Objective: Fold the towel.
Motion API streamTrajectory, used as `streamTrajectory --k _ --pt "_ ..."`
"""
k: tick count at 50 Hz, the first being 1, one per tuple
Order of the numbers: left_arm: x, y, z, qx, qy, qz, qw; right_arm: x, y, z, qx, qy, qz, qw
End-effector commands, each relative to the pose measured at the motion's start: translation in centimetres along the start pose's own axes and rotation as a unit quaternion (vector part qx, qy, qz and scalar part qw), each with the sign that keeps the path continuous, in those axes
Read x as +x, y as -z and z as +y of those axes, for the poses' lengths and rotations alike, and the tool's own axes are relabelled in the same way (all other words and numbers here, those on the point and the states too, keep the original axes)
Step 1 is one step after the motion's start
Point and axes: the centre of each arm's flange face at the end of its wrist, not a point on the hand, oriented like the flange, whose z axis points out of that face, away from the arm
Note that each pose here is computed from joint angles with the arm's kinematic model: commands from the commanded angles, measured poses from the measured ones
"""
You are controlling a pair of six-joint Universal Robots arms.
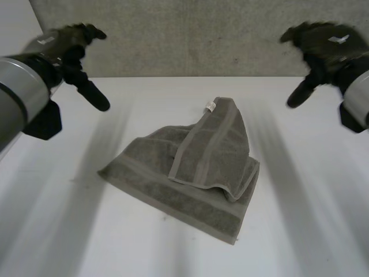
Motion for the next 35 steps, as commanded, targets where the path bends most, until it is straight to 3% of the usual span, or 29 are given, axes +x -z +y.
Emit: streamTrajectory --k 1,3,4,6,10,21,35 --pt "0.1 -4.0 6.1 -0.084 -0.068 0.032 0.994 -7.9 1.2 4.1 -0.024 0.109 -0.182 0.977" --pt "0.0 -4.7 7.5 -0.102 -0.086 0.034 0.99 -12.1 2.9 6.6 -0.035 0.173 -0.267 0.947" --pt "-0.2 -5.3 9.2 -0.121 -0.107 0.035 0.986 -12.1 2.9 6.6 -0.035 0.173 -0.267 0.947" --pt "-0.4 -5.9 10.3 -0.131 -0.123 0.036 0.983 -14.0 4.2 9.0 -0.046 0.233 -0.311 0.92" --pt "-1.1 -7.7 13.5 -0.151 -0.161 0.037 0.975 -15.0 4.4 11.5 -0.062 0.272 -0.329 0.902" --pt "-3.2 -9.8 17.3 -0.18 -0.171 0.019 0.969 -15.1 1.7 15.5 -0.069 0.296 -0.257 0.917" --pt "-6.4 -10.5 18.9 -0.213 -0.128 -0.047 0.968 -14.4 0.0 16.9 -0.073 0.307 -0.201 0.927"
